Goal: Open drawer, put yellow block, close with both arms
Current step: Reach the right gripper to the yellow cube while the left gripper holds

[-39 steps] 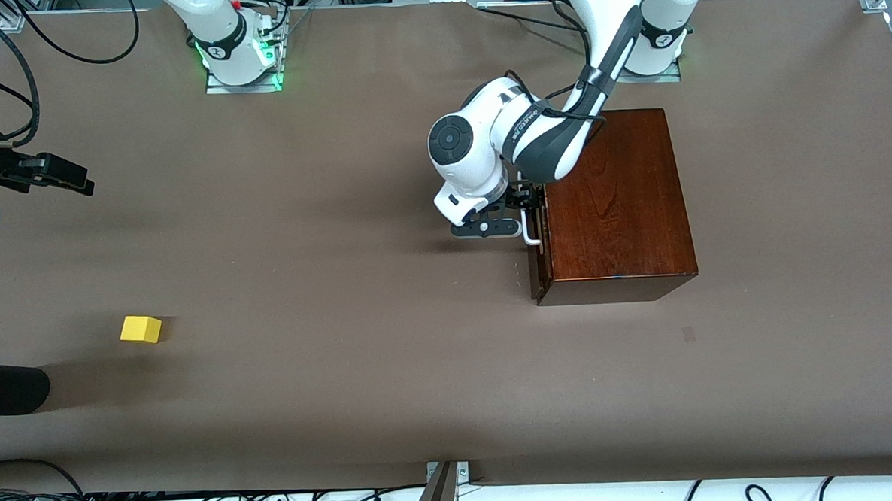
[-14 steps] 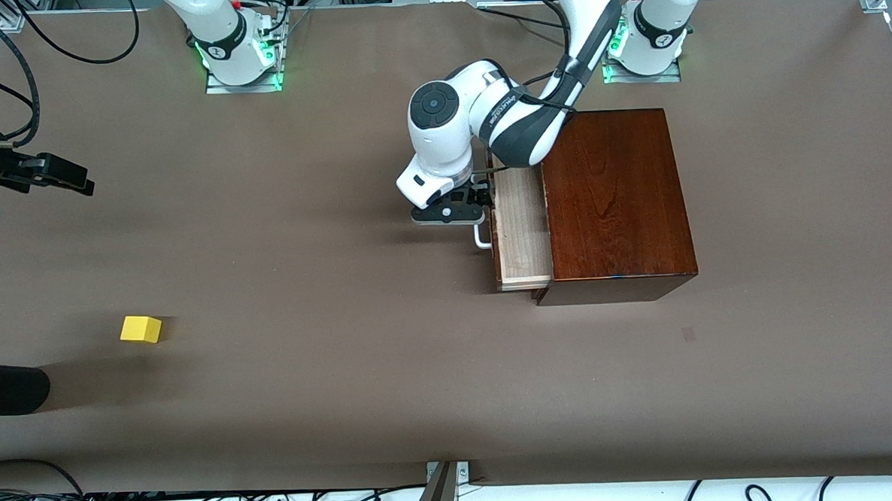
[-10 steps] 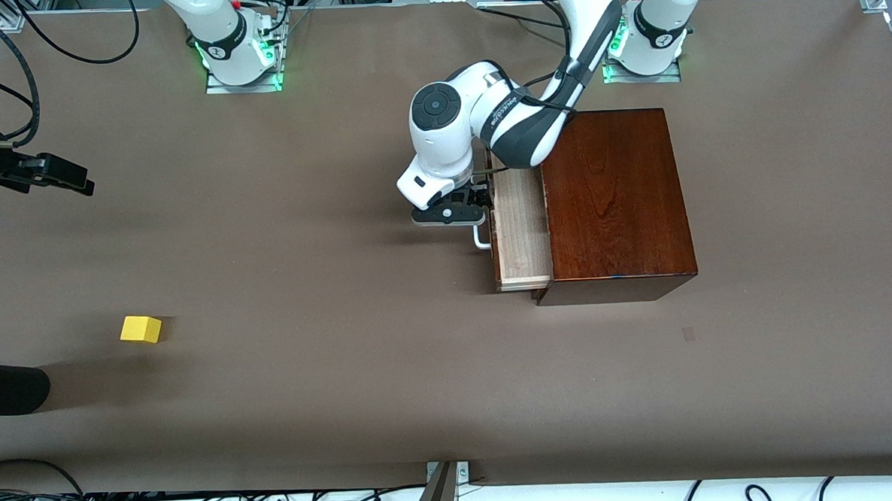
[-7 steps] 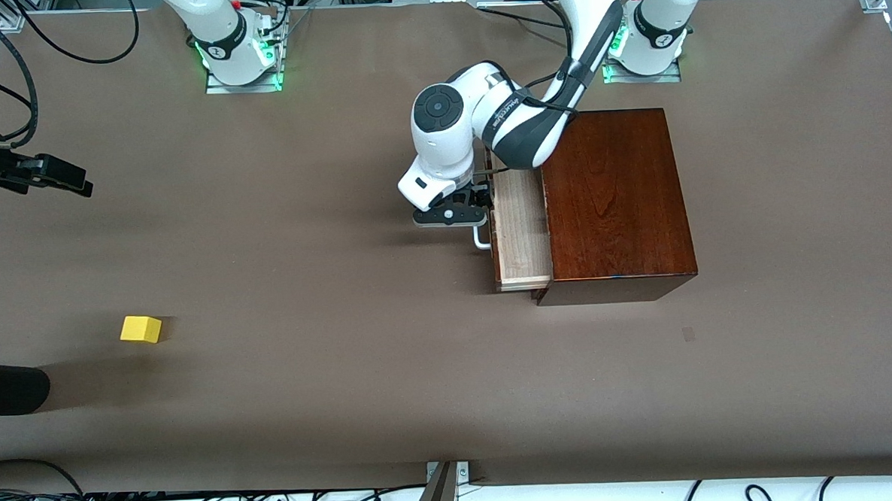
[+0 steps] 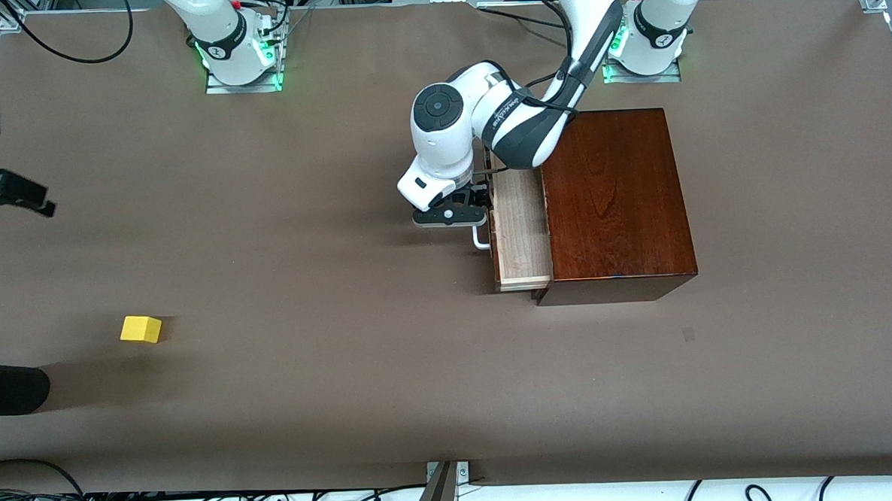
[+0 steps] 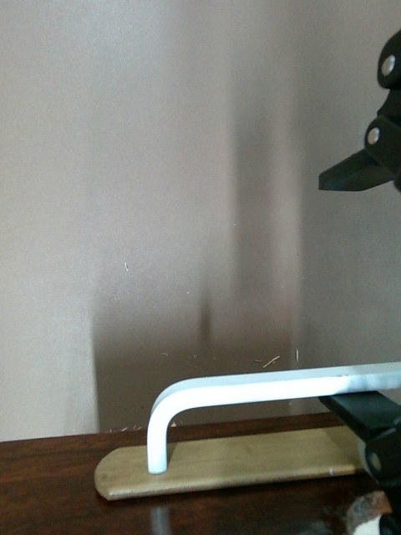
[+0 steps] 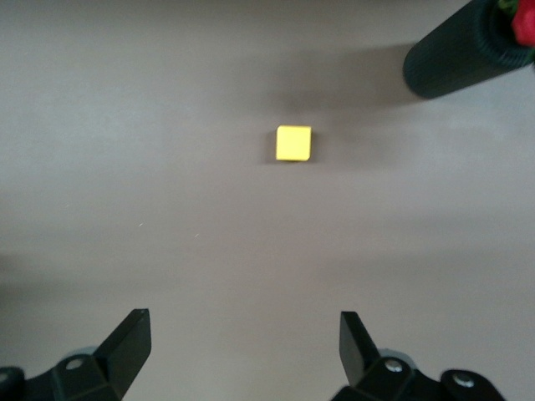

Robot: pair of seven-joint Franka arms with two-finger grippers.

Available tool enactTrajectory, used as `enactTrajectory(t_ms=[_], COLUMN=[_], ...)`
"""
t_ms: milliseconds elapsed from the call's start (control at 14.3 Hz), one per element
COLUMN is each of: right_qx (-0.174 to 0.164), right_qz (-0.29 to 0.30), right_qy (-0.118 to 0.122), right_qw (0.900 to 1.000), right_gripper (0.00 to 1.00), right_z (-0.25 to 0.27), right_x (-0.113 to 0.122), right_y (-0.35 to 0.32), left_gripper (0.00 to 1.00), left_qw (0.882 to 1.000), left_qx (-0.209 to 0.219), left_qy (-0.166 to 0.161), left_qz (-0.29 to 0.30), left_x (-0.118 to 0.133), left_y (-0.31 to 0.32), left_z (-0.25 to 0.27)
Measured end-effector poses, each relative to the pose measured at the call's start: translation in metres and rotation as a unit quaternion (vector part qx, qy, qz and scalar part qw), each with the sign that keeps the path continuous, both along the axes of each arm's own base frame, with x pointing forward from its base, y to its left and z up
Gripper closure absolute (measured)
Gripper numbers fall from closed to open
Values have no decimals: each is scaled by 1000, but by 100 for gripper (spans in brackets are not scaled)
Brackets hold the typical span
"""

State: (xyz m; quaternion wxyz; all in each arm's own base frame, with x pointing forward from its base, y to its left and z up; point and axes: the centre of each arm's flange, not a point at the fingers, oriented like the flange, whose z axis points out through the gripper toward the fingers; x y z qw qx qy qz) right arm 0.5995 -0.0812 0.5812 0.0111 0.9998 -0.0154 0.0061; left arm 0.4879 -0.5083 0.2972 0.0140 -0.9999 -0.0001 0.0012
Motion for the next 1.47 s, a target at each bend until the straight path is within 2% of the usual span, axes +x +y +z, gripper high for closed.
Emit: enactTrajectory(t_ms=[420, 699, 839, 1119, 1329, 1469], right_qx=[-13, -16, -20, -25, -25, -25], right_qz=[2, 6, 7, 8, 7, 5], right_qy=[27, 53, 45, 21, 31, 41], right_qw=[1000, 998, 999, 999, 999, 999], right_gripper=[0, 0, 0, 0, 0, 0], right_z=[-57, -145, -192, -263, -306, -332], right_x=[86, 121, 135, 143, 140, 137], right_y=[-9, -10, -13, -19, -23, -27], left_gripper=[0, 0, 0, 0, 0, 0], left_qw=[1000, 1000, 1000, 1000, 1000, 1000], left_qx=[-10, -18, -18, -7, 16, 24], left_qy=[-7, -13, -13, -4, 12, 16], left_qz=[-4, -8, -8, -7, -3, 5], left_x=[-2, -3, -3, -1, 1, 14], left_y=[-8, -13, -13, -13, -9, 2], left_z=[5, 12, 13, 30, 58, 93])
